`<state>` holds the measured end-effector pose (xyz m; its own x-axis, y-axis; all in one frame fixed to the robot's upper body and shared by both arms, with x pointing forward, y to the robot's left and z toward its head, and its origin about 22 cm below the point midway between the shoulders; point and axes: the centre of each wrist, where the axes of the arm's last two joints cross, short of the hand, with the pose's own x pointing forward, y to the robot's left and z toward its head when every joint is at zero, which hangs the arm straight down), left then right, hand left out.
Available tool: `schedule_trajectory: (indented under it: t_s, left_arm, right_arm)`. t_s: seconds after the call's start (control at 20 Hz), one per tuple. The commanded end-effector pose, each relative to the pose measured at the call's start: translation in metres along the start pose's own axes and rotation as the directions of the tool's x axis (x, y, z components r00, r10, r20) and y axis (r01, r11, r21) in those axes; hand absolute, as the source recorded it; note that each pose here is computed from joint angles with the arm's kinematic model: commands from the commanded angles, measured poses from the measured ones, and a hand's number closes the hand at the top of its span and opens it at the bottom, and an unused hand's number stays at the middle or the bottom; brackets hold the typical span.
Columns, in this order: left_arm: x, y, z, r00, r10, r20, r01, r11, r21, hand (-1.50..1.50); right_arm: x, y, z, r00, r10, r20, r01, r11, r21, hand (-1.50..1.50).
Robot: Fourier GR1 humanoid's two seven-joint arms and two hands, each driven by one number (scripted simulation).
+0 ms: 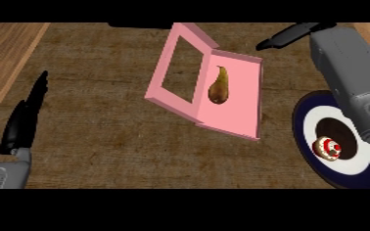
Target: Pick the pear from the plate and place it in the cardboard box
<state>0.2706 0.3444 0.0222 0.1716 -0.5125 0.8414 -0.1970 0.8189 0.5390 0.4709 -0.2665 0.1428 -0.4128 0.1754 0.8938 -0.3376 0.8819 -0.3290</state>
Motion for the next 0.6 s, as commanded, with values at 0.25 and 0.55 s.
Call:
schedule_trajectory:
  t_s: [0.25, 0.55]
  left_arm:
    - [0.006, -0.001, -0.004, 1.0, 0.003, 0.016, -0.003, 1.0, -0.015, 0.0]
    - [0.012, -0.013, -0.004, 0.999, 0.02, 0.033, -0.019, 0.999, -0.026, 0.0]
  right_arm:
    - [0.001, -0.093, 0.074, 0.998, 0.062, -0.021, -0.063, 0.997, -0.044, -1.5]
    - [0.022, -0.132, 0.099, 0.992, 0.112, -0.066, -0.113, 0.994, -0.009, -1.5]
